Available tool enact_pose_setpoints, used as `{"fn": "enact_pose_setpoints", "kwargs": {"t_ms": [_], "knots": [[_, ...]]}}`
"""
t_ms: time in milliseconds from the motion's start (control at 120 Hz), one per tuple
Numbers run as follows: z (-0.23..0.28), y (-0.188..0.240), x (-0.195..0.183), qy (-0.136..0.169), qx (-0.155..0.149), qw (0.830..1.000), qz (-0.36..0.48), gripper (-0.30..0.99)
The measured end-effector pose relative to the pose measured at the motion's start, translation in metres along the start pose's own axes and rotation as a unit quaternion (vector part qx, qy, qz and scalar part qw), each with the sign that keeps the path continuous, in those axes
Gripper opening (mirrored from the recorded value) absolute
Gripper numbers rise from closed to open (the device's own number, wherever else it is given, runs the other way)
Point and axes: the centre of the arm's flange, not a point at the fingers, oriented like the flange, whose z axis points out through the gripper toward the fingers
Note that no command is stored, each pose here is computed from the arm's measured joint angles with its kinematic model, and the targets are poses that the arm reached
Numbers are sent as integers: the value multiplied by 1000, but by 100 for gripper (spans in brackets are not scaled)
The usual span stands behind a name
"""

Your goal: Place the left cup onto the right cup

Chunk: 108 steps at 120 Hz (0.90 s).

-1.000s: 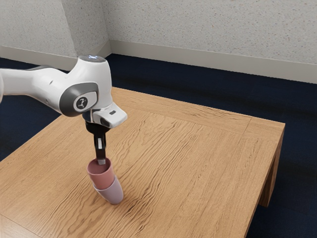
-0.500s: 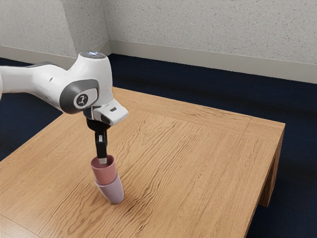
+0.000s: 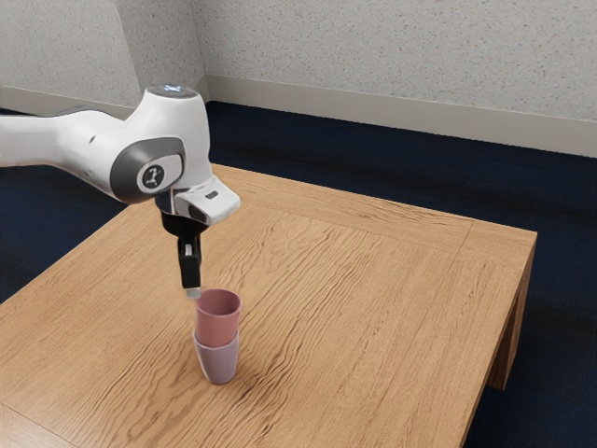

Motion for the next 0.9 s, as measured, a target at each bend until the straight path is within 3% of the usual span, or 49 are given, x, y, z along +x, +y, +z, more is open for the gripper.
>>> {"fn": "enact_pose_setpoints", "kwargs": {"t_ms": [267, 900], "knots": [[-25, -7, 2, 7, 8, 1000, -2, 69], [-116, -68, -23, 21, 11, 999, -29, 69]]}}
